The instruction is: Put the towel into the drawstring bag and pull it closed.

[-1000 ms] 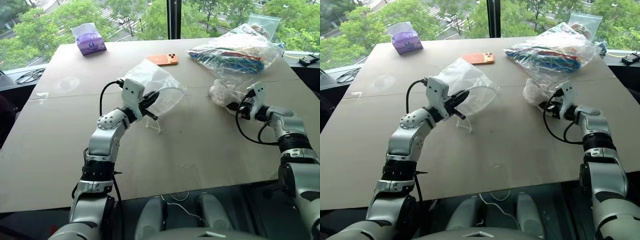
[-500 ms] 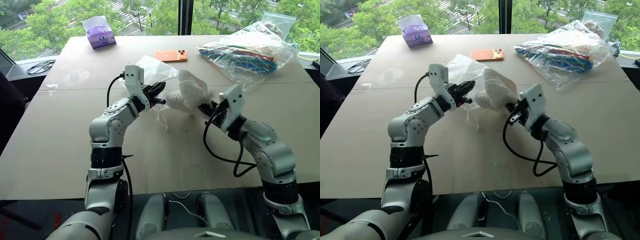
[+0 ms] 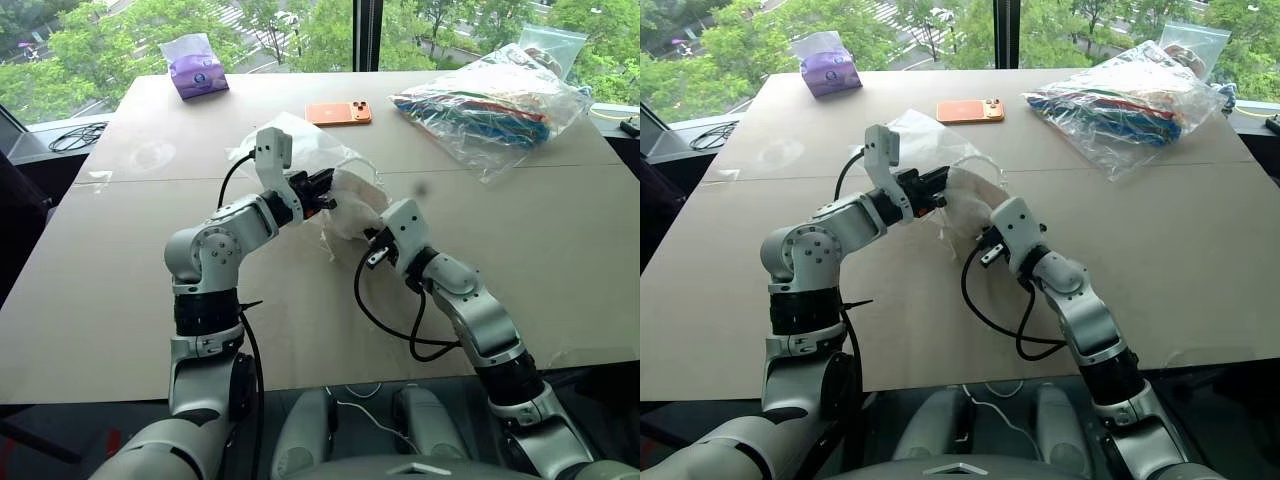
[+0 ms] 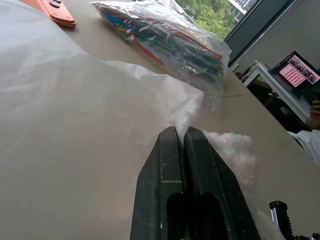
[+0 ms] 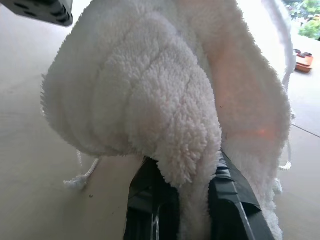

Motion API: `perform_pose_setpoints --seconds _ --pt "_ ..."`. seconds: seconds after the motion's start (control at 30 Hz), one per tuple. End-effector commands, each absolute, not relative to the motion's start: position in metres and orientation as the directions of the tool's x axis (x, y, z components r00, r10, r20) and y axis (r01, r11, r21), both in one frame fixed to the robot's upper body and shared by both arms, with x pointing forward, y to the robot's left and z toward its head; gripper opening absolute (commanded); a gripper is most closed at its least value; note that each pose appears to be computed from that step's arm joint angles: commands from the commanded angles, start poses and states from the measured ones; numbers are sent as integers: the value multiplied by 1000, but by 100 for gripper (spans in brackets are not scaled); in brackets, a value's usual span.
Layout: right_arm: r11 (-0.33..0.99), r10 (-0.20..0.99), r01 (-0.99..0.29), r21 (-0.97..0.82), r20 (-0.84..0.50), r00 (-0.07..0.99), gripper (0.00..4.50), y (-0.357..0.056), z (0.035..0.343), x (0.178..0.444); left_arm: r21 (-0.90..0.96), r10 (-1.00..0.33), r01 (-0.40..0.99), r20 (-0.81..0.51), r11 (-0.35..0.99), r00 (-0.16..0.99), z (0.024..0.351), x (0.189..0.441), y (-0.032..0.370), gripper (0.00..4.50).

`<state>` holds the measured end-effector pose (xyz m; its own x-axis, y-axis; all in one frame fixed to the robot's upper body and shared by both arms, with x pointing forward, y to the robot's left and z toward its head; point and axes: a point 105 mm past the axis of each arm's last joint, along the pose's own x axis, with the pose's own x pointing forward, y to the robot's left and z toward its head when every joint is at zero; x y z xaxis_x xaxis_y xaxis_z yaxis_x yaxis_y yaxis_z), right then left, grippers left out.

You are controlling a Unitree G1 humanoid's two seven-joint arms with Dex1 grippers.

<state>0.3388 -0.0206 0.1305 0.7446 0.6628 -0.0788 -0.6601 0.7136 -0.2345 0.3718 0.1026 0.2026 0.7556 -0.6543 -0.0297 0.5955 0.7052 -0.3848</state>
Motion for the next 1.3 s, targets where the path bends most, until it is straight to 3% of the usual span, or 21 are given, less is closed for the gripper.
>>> perform_pose_setpoints --seconds 0.03,0.23,0.37,0.57,0.67,0.97,1.17,1.3 --pt "699 688 -693 -178 -96 719 2 -13 137 343 -336 -737 694 -4 637 676 211 352 91 0" --pt "681 712 -671 293 -52 700 2 -16 158 353 -325 -796 742 -66 587 601 190 332 87 0" --pt "599 741 -656 459 -7 672 2 -19 173 351 -342 -830 765 -92 545 550 179 319 84 0" --pt "406 796 -630 663 83 600 2 -14 194 338 -349 -865 795 -119 496 487 168 305 79 0" --pt "248 798 -582 775 178 576 2 -10 209 332 -370 -885 810 -96 456 455 169 300 75 0" --pt "-130 717 -457 880 402 570 2 -16 248 311 -427 -920 844 65 325 387 198 298 76 0" --pt "-345 627 -262 901 429 650 2 -26 264 320 -452 -942 852 68 266 330 199 297 68 0" --pt "-381 614 -158 911 377 693 2 -24 261 328 -453 -956 863 75 222 285 199 292 56 0"
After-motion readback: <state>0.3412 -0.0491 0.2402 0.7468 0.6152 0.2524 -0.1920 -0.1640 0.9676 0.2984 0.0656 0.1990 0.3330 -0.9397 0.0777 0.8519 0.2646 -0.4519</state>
